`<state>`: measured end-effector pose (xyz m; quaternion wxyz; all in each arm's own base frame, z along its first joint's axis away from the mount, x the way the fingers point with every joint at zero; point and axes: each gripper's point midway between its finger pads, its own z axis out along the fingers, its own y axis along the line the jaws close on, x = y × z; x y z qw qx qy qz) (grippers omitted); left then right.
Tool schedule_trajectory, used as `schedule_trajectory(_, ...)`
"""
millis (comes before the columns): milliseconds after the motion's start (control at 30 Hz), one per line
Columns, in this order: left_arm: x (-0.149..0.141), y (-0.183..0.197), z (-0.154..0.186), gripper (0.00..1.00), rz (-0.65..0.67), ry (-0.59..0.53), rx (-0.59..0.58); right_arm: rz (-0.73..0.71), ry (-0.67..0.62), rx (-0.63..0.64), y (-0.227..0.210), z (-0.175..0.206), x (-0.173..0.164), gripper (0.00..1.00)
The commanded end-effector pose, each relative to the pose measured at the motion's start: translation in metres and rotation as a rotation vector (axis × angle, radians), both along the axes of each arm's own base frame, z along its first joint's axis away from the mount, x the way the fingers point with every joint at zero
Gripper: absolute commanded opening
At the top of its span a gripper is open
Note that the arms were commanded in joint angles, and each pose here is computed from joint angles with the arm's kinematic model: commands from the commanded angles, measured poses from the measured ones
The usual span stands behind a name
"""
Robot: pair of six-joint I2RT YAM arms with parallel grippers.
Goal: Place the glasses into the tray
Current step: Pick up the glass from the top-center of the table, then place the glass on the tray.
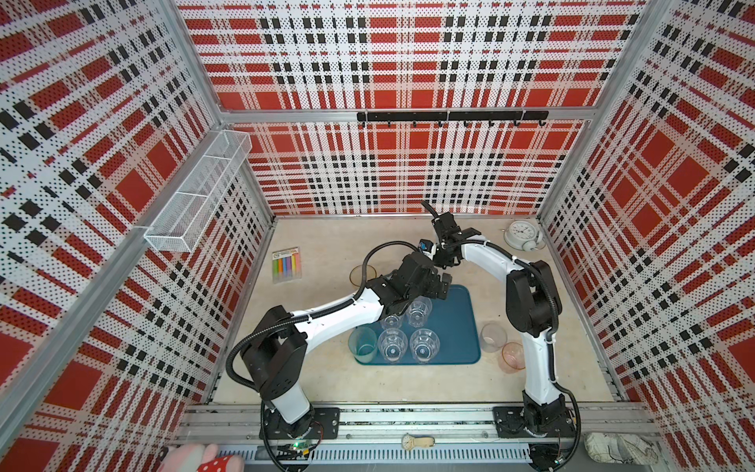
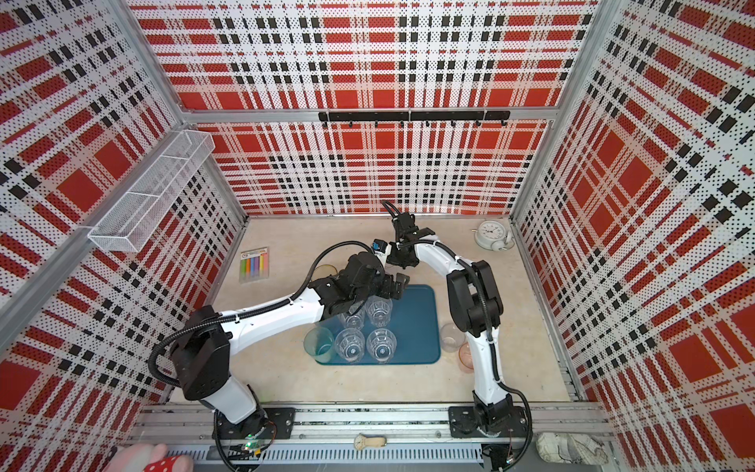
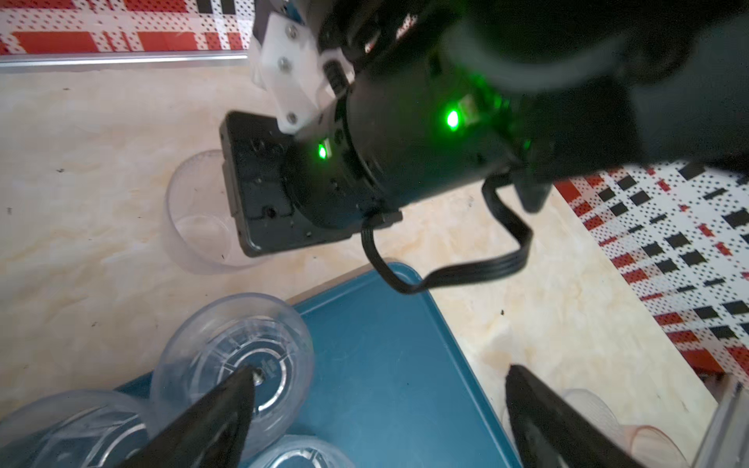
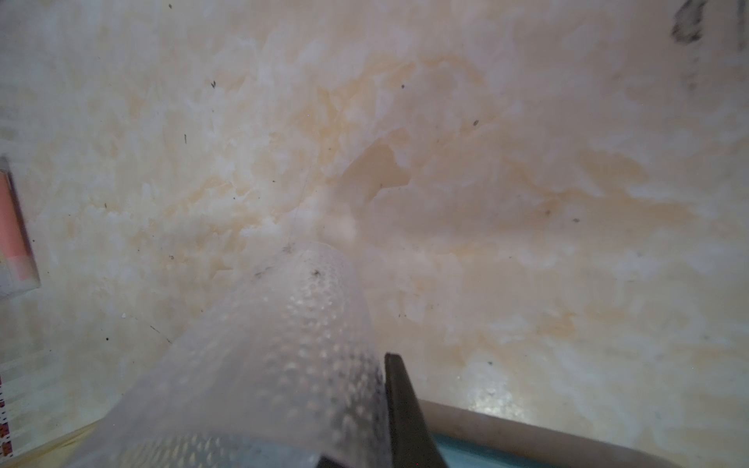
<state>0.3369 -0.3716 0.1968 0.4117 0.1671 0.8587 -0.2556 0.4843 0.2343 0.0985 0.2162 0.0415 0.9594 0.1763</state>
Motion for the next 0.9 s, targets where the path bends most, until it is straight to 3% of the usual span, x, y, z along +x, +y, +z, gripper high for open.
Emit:
schedule_trajectory(0, -0.007, -0.014, 0.006, 0.98, -0.098, -0.004, 0.001, -0.019, -0.097, -0.001, -0.027, 0.056, -0.004, 0.06)
schedule_trajectory(167, -0.010, -0.018, 0.021, 0.98, -0.150, -0.017, -0.043, -0.021, -0.087, -0.055, -0.067, 0.063, -0.030, 0.05)
schedule_trajectory(367, 0.002, 0.002, 0.067, 0.98, -0.139, 0.001, -0.263, -0.015, -0.025, -0.199, -0.110, 0.066, -0.080, 0.05)
schedule_trajectory(500, 0.018, 0.019, 0.068, 0.98, -0.041, -0.021, -0.208, 0.010, 0.044, -0.249, -0.125, 0.061, -0.118, 0.05)
schedule_trajectory(633, 0.020, 0.017, 0.053, 0.98, -0.026, 0.003, -0.158, 0.028, 0.079, -0.265, -0.128, 0.058, -0.143, 0.04)
schedule_trajectory(867, 0.012, 0.006, 0.040, 0.98, -0.021, -0.005, -0.112, 0.082, 0.131, -0.341, -0.117, 0.039, -0.156, 0.04)
